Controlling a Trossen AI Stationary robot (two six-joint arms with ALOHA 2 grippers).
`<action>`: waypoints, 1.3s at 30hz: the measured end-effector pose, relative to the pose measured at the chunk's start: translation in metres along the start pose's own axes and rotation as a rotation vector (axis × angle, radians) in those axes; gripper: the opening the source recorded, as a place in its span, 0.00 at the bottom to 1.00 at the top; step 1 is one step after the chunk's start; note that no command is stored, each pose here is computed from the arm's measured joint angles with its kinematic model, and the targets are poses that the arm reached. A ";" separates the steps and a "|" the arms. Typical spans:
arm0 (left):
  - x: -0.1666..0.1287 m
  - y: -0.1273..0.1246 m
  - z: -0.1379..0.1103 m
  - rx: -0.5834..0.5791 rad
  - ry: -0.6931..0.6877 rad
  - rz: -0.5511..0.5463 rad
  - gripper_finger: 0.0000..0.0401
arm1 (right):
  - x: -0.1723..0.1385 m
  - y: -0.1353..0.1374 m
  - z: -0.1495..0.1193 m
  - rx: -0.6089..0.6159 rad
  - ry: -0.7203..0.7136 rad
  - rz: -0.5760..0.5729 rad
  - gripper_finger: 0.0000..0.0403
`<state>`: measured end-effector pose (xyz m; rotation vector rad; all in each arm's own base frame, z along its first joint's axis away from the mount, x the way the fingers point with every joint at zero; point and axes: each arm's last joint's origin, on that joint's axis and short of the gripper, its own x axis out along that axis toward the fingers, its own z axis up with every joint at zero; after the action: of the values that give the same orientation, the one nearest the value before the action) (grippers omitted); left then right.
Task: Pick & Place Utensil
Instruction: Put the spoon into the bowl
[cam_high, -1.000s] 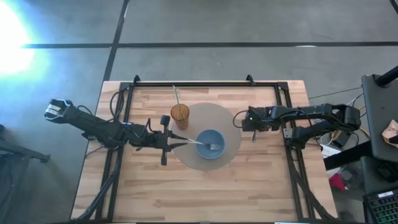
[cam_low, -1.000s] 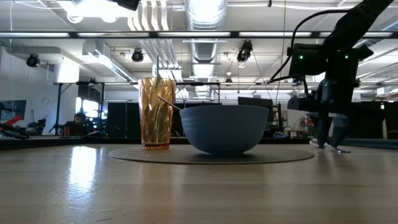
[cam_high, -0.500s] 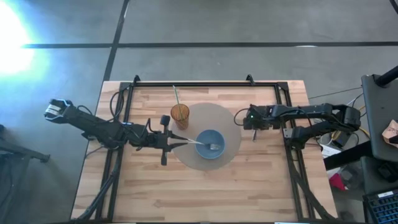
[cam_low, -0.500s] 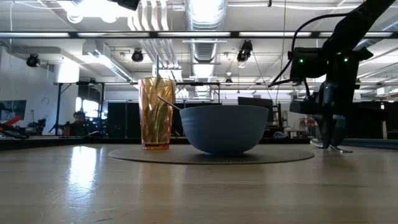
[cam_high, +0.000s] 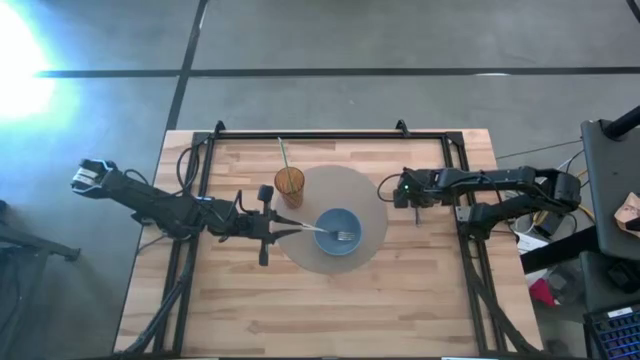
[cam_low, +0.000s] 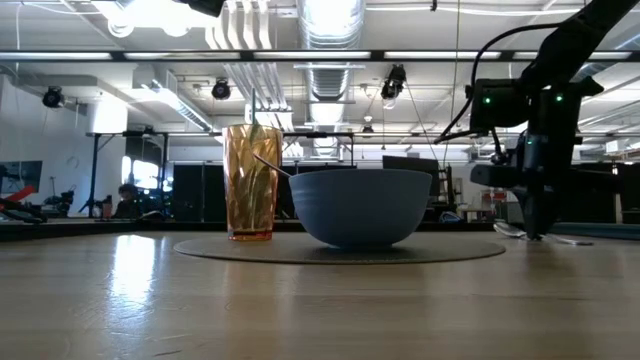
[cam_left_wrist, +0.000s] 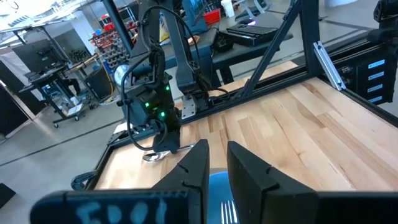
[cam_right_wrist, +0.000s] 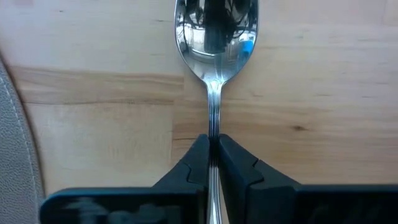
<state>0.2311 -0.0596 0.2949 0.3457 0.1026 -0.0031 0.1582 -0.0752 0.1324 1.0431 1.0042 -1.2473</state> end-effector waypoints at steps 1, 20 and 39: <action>0.000 0.000 0.000 0.000 0.000 0.000 0.13 | 0.000 0.000 0.000 -0.010 0.000 -0.001 0.04; 0.000 0.000 0.000 -0.071 0.001 -0.001 0.13 | -0.025 0.018 -0.004 -0.259 0.057 0.012 0.03; 0.013 -0.008 -0.012 -0.359 0.062 -0.009 0.13 | -0.103 0.062 -0.048 -0.669 -0.041 0.168 0.03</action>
<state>0.2429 -0.0632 0.2799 -0.0138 0.1631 0.0174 0.2123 -0.0021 0.2240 0.5582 1.1630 -0.7063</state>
